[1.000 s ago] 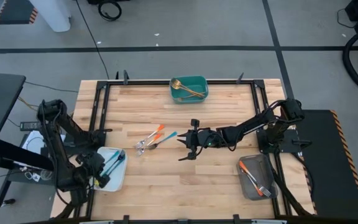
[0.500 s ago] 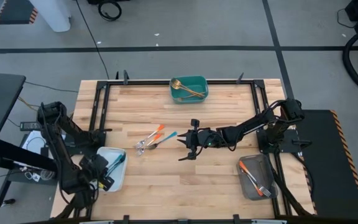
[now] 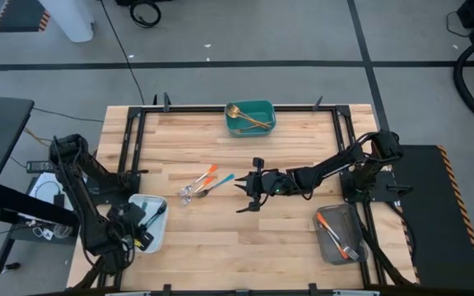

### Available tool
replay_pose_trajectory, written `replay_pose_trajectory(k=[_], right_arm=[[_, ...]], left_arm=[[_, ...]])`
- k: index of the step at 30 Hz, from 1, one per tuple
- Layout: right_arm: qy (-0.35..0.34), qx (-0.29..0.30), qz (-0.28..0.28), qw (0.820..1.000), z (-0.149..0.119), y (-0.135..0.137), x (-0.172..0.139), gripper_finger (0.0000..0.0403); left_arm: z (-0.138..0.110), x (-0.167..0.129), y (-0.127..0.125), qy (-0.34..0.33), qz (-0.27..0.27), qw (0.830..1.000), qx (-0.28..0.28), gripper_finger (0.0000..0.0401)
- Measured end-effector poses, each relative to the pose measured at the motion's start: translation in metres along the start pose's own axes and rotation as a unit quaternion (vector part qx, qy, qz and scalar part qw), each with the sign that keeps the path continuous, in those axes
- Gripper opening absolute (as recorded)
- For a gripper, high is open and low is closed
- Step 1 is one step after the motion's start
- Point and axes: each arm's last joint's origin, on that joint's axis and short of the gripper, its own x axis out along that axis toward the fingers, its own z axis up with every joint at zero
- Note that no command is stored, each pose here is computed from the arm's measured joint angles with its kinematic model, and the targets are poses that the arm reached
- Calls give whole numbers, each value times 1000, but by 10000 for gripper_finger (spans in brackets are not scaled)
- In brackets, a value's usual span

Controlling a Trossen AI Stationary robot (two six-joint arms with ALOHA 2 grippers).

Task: Sort silverware by color (type)
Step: Put the blue fork into the white bin

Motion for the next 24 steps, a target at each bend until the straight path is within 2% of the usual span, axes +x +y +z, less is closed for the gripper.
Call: replay_pose_trajectory(k=[4,10,14,20,24], right_arm=[[0,0,0,1000,0,0,0,77],[-1,2,7,1000,0,0,0,77],[-2,2,12,1000,0,1,0,77],[-2,2,12,1000,0,1,0,77],[-2,9,13,1000,0,1,0,77]], left_arm=[[1,2,-1,-2,1,1000,16,150],[-1,17,4,-43,14,999,30,143],[-2,24,4,-56,-10,998,26,143],[-8,41,7,-41,-41,998,11,142],[-7,47,7,-34,-38,999,3,141]])
